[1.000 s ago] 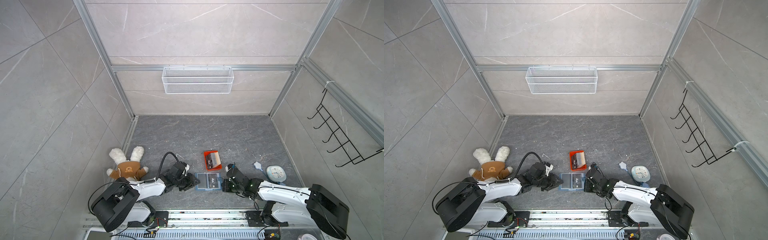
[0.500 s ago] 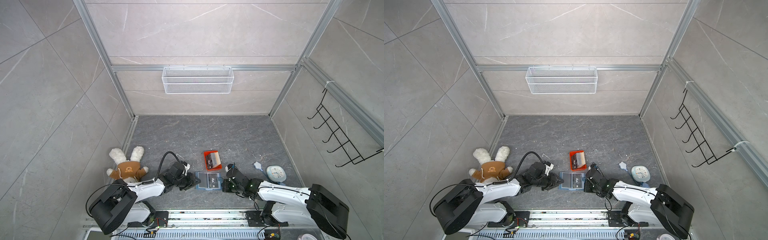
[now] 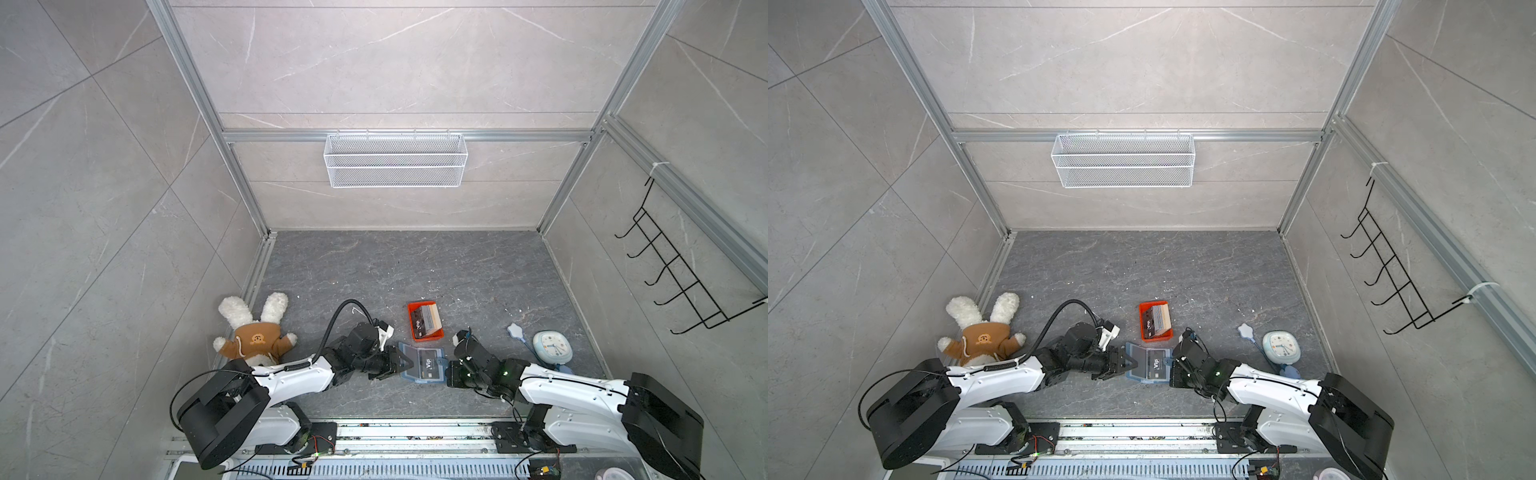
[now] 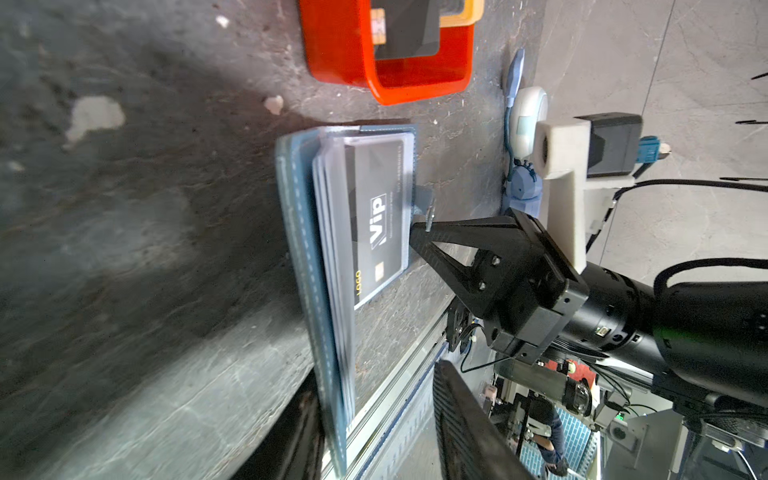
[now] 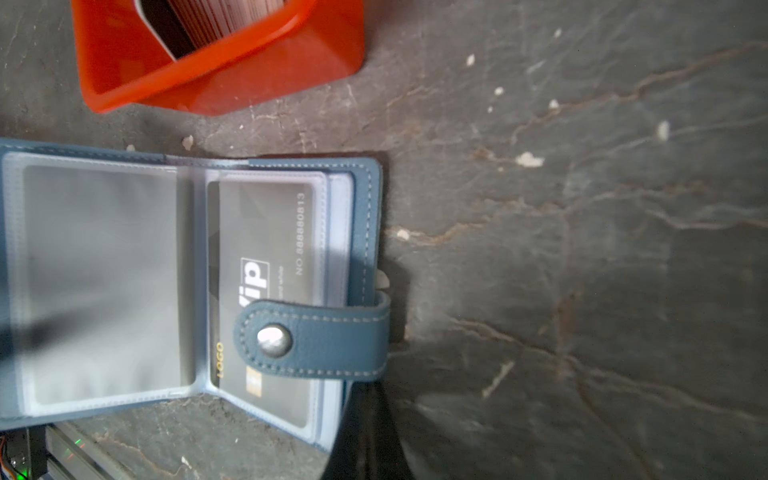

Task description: Put the credit cards into the card holder

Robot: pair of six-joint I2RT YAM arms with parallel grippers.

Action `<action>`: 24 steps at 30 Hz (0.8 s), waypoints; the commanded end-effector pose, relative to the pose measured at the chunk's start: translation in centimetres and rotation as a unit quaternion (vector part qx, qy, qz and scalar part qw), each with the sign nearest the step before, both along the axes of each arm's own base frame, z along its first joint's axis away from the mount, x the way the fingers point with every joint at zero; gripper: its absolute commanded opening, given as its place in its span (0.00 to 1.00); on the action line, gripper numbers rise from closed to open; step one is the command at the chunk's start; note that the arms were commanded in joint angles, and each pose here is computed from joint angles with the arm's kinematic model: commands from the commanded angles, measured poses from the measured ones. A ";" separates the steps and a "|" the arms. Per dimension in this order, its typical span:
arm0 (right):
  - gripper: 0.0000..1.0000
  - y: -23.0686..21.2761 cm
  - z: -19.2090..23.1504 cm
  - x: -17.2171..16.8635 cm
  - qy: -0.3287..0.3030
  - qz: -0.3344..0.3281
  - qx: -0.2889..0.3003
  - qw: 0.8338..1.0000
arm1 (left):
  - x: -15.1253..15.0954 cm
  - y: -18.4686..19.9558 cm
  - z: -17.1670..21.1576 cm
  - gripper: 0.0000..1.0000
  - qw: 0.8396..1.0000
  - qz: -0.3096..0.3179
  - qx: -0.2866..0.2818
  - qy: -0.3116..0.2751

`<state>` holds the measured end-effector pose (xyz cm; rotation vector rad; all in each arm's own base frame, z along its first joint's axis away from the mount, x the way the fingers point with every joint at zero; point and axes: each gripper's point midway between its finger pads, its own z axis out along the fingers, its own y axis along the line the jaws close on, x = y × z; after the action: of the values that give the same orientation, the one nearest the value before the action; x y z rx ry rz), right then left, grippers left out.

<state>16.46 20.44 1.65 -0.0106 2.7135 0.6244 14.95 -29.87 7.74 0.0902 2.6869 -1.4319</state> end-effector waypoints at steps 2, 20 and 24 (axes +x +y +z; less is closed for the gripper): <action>0.03 -1.3 -1.0 -1.1 0.020 -0.003 -0.028 0.999 | 0.2 -1.2 1.7 0.44 0.999 -0.021 -0.017 -0.026; 0.03 -1.1 -0.8 -1.1 0.021 0.003 -0.031 0.999 | 0.0 -5.0 2.3 0.51 0.997 -0.055 -0.022 -0.039; 0.03 -1.2 -0.5 -1.0 0.017 -0.001 -0.027 0.999 | -0.1 -6.1 1.9 0.52 0.997 -0.060 -0.023 -0.036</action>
<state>16.35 20.32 1.67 -0.0117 2.7180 0.6193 14.30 -34.45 8.40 0.2493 2.7009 -1.4529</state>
